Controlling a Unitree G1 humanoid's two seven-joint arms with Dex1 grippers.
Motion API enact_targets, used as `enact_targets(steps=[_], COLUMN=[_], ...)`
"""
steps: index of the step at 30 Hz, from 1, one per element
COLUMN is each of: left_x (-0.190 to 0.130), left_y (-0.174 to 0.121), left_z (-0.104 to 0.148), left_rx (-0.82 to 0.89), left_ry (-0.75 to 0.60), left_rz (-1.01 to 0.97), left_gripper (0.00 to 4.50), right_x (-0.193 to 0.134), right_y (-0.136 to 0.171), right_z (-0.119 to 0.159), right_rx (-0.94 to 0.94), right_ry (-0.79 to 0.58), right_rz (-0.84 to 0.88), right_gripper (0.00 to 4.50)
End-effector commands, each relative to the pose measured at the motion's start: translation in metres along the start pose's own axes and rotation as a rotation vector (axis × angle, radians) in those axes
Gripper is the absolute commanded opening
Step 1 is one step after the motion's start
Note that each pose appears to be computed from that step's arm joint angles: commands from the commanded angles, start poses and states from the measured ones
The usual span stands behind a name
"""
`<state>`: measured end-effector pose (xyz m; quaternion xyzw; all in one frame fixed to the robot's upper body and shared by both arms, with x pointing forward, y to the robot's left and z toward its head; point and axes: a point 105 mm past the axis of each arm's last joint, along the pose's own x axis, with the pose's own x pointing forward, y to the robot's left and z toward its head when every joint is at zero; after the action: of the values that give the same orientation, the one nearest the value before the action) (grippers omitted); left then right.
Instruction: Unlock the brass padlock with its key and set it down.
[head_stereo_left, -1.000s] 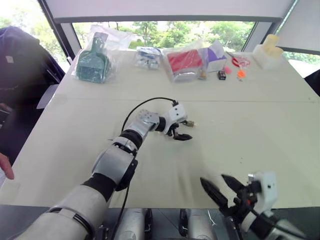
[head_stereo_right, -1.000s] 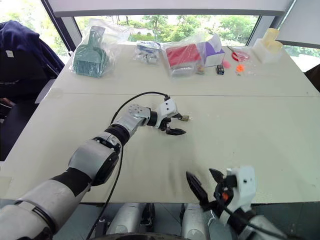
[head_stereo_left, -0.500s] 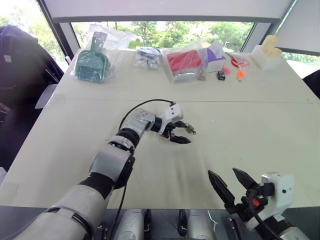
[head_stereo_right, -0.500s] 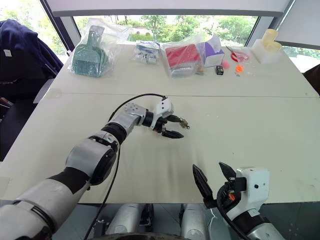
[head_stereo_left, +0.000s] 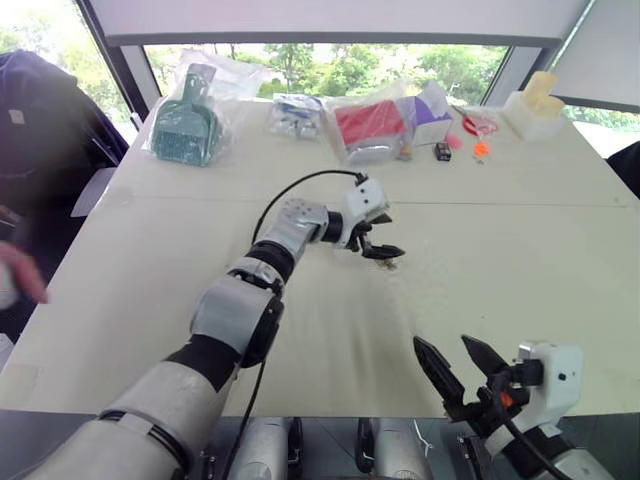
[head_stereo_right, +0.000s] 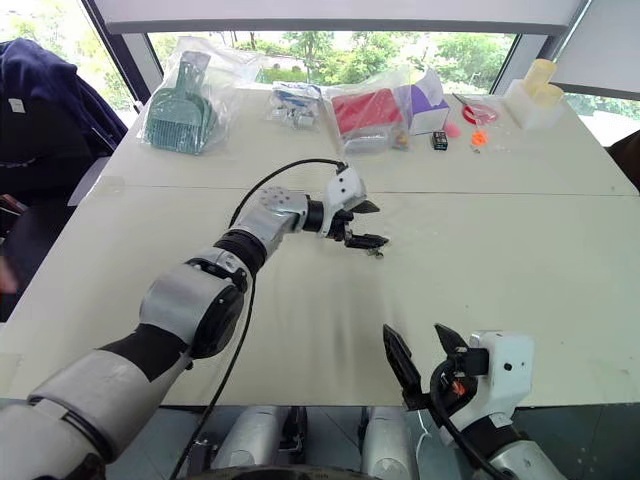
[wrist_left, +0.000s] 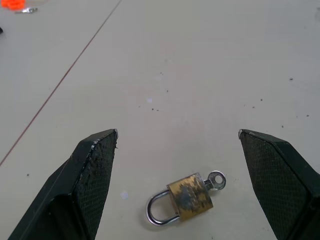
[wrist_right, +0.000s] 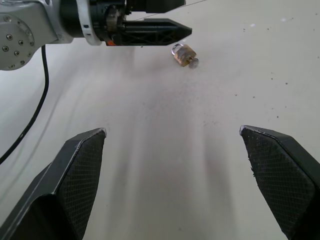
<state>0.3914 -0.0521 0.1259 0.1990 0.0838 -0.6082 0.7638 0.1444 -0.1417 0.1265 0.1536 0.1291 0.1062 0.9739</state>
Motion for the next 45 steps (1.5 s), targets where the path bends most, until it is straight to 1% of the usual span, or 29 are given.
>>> enact_targets(steps=[1,5,8,11,16,21,23,27,30,33,38,39,40,45], left_x=[0.007,0.007,0.003,-0.001,-0.014,-0.022,-0.020,-0.010,-0.004,0.000,0.003,0.003,0.004,0.006], left_y=[-0.005,-0.013,-0.015,-0.018,-0.031,-0.038,-0.035,-0.021,-0.016,-0.020,-0.023,-0.023,-0.023,-0.024], left_z=[-0.018,-0.042,-0.052,-0.052,-0.053,-0.051,-0.047,-0.033,-0.026,-0.027,-0.037,-0.038,-0.039,-0.043], left_rx=[-0.011,-0.041,-0.055,-0.080,-0.061,-0.050,-0.045,-0.026,-0.015,-0.014,-0.026,-0.032,-0.036,-0.045], left_ry=[0.096,0.201,0.259,0.268,0.290,0.259,0.222,0.150,0.118,0.112,0.139,0.140,0.141,0.150], left_rz=[0.015,-0.003,-0.024,-0.080,-0.273,-0.371,-0.342,-0.195,-0.134,-0.131,-0.123,-0.115,-0.109,-0.093], left_gripper=[4.06,4.06,4.06,4.06,4.06,4.06,4.06,4.06,4.06,4.06,4.06,3.51,3.28,1.37], right_x=[-0.006,-0.010,-0.010,-0.007,-0.003,0.004,0.007,0.010,0.012,0.013,0.014,0.014,0.014,0.015], right_y=[0.012,0.017,0.019,0.017,0.015,0.011,0.010,0.010,0.010,0.010,0.010,0.009,0.009,0.009], right_z=[0.003,-0.001,-0.001,0.001,0.004,0.010,0.012,0.013,0.013,0.013,0.014,0.014,0.014,0.014], right_rx=[0.031,0.047,0.047,0.045,0.039,0.028,0.026,0.024,0.023,0.024,0.022,0.021,0.021,0.020], right_ry=[-0.051,-0.067,-0.079,-0.088,-0.086,-0.086,-0.084,-0.076,-0.073,-0.073,-0.081,-0.082,-0.083,-0.083], right_rz=[0.007,-0.010,-0.019,-0.030,-0.034,-0.030,-0.025,-0.014,-0.013,-0.012,-0.020,-0.022,-0.024,-0.023], right_gripper=[4.45,4.45,4.45,4.45,4.45,4.45,4.45,4.45,4.45,4.45,4.45,4.50,4.50,4.50])
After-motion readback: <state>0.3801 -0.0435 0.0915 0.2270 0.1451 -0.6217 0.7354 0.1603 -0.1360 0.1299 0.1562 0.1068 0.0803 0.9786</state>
